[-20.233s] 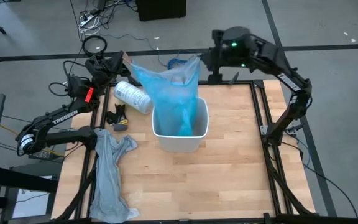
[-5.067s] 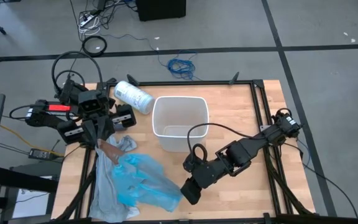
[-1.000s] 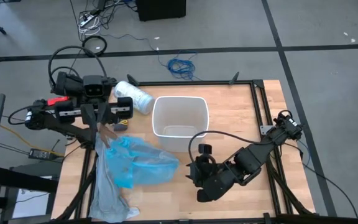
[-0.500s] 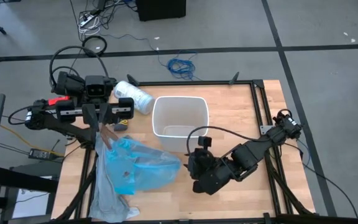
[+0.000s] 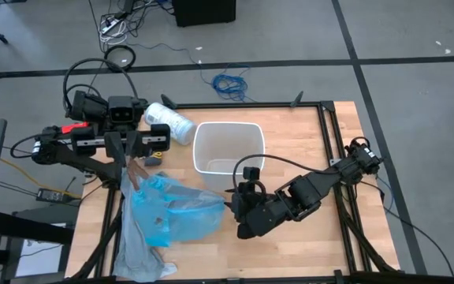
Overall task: Place trash/remove bag and relplace
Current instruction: Close the blue trash bag
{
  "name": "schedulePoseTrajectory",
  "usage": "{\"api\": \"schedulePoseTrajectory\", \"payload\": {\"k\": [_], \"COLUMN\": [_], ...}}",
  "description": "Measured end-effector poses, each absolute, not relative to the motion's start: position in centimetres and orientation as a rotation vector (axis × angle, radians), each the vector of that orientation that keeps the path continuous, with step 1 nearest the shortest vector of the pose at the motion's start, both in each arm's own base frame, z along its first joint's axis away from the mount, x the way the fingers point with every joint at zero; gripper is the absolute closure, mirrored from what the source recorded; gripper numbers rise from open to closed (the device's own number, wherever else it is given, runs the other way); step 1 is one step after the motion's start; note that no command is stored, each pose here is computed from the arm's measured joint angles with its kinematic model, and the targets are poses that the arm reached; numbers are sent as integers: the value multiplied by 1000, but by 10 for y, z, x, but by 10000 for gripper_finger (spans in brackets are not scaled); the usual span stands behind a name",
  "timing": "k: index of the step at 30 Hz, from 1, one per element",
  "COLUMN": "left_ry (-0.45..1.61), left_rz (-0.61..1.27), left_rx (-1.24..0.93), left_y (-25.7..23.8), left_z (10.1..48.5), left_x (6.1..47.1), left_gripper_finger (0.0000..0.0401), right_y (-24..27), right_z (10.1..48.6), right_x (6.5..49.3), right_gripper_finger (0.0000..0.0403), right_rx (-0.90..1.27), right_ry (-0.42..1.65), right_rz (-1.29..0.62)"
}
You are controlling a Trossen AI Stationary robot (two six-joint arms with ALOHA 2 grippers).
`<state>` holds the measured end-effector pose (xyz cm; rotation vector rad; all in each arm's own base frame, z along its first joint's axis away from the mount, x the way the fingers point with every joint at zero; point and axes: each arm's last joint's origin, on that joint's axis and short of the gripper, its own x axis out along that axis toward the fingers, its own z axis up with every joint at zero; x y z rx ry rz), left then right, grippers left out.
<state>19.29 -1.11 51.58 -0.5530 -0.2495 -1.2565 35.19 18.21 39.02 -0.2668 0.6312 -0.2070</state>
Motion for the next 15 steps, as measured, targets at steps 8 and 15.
{"api": "schedulePoseTrajectory", "payload": {"k": [8,15], "left_ry": [-248,-249], "left_rz": [-1258,-1260], "left_rx": [-552,-526], "left_y": [-11,-11], "left_z": [516,515], "left_x": [193,193], "left_gripper_finger": [396,396], "right_y": [174,160], "right_z": [387,393], "right_x": [361,361], "right_gripper_finger": [278,286], "right_rx": [-247,79], "right_ry": [627,578], "right_rz": [-185,-310]}}
